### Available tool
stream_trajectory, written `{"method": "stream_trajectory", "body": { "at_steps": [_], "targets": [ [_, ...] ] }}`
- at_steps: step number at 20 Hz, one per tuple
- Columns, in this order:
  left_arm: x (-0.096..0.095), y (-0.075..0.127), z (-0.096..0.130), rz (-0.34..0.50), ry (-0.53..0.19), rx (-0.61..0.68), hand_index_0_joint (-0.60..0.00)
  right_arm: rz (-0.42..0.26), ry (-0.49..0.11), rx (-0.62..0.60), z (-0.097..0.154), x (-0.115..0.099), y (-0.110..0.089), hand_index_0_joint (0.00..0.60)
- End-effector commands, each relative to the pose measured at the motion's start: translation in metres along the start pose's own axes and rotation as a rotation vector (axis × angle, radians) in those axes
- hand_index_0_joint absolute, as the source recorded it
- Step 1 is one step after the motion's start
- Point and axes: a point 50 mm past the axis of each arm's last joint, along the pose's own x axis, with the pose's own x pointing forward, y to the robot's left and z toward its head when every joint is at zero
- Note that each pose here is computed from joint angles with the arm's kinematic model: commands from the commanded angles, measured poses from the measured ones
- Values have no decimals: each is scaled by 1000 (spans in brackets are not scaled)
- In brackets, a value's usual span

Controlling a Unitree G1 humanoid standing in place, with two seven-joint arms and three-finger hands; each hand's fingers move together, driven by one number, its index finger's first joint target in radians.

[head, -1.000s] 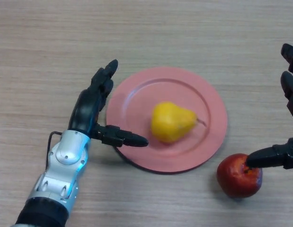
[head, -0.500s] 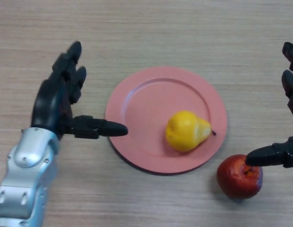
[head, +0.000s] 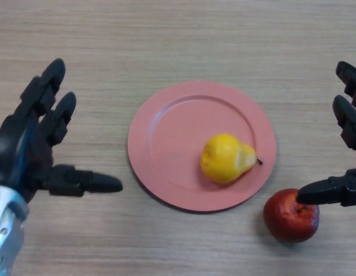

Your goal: Pick up the yellow pear and place it on the plate

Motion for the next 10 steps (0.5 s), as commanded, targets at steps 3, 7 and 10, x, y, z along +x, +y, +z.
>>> {"method": "stream_trajectory", "body": {
  "at_steps": [3, 7, 10],
  "targets": [
    [-6, 26, 36, 43, -206, 119, 0, 5, -225, -11, 31, -5, -3, 0],
    [-2, 25, 40, 38, -262, 150, 0, -6, -216, -25, 30, -4, -8, 0],
    [4, 31, 40, 59, -280, 197, 0, -5, -229, -63, 26, -2, -9, 0]
  ]
}}
